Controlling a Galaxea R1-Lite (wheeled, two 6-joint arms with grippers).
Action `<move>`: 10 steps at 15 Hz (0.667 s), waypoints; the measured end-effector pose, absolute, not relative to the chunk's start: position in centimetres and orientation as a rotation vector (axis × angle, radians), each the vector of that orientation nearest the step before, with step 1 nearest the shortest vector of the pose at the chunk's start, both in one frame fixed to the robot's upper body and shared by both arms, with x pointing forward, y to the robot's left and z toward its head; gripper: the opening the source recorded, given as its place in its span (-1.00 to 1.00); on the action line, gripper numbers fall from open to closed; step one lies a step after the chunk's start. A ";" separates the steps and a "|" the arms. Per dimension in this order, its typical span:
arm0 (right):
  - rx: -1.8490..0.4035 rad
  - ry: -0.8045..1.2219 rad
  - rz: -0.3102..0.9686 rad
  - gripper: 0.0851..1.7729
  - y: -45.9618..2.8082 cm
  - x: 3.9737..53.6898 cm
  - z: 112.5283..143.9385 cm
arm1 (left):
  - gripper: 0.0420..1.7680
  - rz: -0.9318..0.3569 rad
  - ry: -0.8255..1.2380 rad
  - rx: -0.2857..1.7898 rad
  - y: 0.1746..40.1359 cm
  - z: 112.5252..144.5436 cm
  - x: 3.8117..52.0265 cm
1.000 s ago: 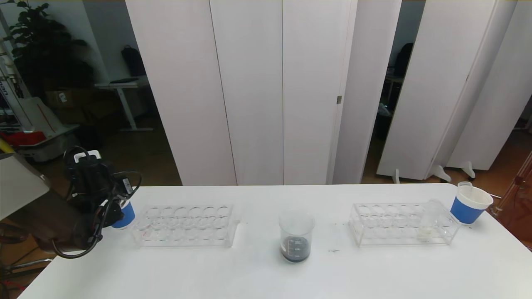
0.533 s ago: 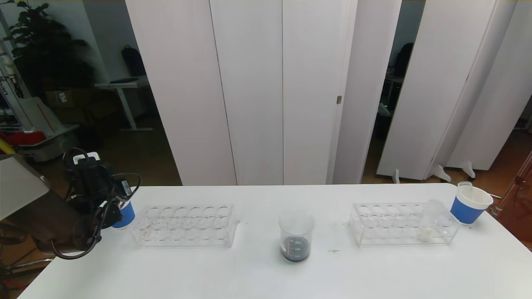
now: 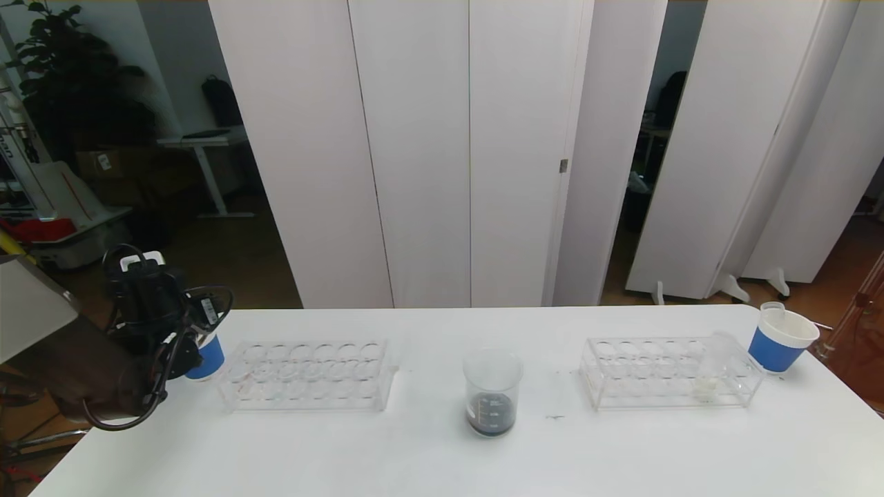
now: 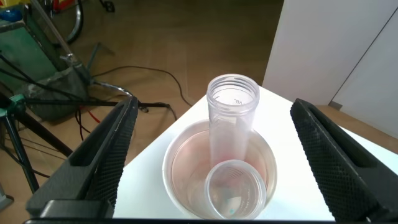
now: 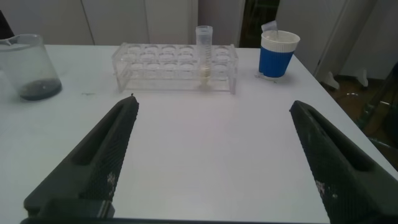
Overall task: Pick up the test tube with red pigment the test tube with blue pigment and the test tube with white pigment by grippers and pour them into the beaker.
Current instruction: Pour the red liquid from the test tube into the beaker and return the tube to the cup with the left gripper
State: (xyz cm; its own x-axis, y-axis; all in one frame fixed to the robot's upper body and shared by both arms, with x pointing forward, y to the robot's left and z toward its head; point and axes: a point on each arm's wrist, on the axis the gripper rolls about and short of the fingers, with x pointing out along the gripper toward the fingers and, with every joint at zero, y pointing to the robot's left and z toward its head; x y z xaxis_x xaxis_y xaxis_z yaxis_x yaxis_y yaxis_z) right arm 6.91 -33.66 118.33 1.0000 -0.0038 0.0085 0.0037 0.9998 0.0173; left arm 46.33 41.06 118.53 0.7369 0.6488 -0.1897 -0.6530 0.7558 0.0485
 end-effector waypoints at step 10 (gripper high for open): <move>0.017 -0.009 -0.004 0.97 -33.7 6.9 118.3 | 0.98 0.642 0.176 -0.019 38.4 124.2 43.3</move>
